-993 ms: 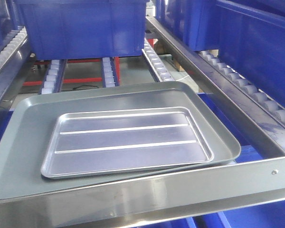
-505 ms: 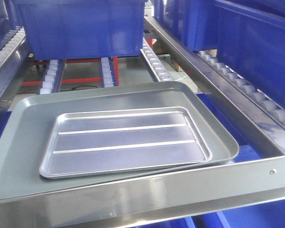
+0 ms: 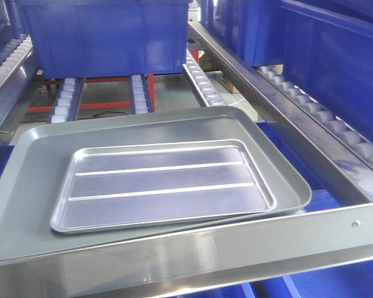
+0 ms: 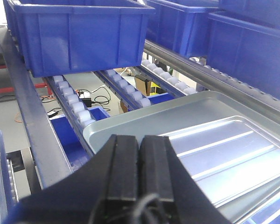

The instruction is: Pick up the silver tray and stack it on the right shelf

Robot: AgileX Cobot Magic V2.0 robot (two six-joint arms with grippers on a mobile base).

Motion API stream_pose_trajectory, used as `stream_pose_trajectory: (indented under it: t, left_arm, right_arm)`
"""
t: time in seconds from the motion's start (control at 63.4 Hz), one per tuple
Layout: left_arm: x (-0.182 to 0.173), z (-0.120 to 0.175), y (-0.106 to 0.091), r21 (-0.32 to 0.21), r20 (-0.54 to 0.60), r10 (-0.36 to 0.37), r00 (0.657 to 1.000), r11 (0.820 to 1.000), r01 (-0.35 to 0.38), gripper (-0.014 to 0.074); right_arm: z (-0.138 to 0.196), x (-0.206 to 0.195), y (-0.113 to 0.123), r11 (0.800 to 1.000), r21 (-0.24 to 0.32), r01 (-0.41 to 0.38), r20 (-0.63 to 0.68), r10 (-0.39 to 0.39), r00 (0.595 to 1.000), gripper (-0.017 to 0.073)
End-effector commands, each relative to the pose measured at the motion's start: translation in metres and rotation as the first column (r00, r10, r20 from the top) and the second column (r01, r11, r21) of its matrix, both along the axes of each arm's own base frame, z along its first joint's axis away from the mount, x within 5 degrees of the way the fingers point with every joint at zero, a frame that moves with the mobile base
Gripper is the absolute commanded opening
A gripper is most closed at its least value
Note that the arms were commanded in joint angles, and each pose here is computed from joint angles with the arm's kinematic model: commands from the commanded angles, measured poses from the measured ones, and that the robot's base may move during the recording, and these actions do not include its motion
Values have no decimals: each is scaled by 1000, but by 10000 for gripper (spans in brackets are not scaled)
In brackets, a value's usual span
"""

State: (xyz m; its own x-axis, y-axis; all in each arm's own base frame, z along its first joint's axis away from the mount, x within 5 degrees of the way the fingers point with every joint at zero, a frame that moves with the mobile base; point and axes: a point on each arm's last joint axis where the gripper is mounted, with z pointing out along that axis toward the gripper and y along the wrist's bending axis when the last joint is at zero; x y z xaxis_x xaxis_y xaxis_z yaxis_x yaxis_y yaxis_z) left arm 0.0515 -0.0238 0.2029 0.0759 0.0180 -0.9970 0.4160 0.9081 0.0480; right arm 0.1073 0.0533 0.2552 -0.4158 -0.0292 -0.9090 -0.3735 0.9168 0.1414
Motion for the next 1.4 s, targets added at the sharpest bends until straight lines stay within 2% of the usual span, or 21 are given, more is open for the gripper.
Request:
stream_pose_trajectory:
  t: [0.0, 1.246, 1.325, 1.388]
  left_arm:
    - [-1, 0, 0, -39, 64, -7, 998, 999, 9, -100]
    - [-1, 0, 0, -39, 64, -7, 998, 999, 9, -100]
    - [0, 0, 1, -39, 64, 26, 998, 999, -23, -100]
    - [2, 0, 6, -36, 58, 112, 992, 993, -110, -100]
  right_arm:
    - [17, 3, 2, 999, 33, -15, 102, 12, 995, 57]
    - [17, 3, 2, 999, 33, -15, 102, 12, 995, 57]
    - [17, 3, 2, 999, 33, -15, 102, 12, 995, 57]
    - [17, 3, 2, 999, 33, -15, 102, 12, 995, 57]
